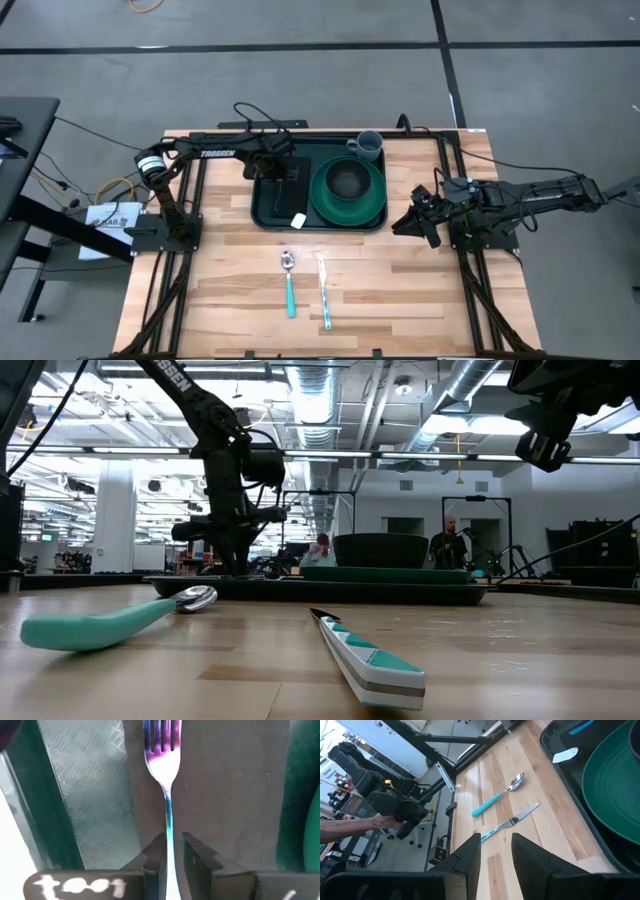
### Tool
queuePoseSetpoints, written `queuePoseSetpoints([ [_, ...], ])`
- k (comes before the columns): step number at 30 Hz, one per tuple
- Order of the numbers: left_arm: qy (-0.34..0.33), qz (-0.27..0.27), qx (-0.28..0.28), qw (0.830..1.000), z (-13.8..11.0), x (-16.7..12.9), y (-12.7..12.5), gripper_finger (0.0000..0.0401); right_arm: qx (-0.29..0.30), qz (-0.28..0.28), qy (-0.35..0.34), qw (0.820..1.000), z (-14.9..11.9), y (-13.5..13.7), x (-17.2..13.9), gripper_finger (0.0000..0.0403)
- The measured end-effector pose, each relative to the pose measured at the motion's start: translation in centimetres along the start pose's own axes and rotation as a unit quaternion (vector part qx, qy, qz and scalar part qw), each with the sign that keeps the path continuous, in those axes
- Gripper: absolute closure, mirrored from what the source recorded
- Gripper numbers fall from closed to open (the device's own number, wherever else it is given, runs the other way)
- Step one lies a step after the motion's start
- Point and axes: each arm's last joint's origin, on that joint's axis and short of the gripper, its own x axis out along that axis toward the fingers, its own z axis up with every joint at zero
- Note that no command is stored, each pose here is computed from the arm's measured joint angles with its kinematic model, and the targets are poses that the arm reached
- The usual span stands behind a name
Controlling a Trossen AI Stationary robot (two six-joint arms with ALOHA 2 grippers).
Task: Set up tray
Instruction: Put the spoon on the black table napkin to the right of the fork
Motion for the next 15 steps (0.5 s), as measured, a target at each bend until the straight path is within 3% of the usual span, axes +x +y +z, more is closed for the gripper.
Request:
queuePoseSetpoints([
  [9, 0.001, 0.000, 0.015, 1.000, 0.0, -0.2, 0.0, 0.0351, 0.000, 0.000, 0.000, 1.000, 0.0, 0.0, 0.0, 0.0301],
  [15, -0.005, -0.014, 0.061, 0.998, 0.3, -4.7, -1.2, 0.0353, 0.000, 0.000, 0.000, 1.000, 0.0, 0.0, 0.0, 0.0301],
])
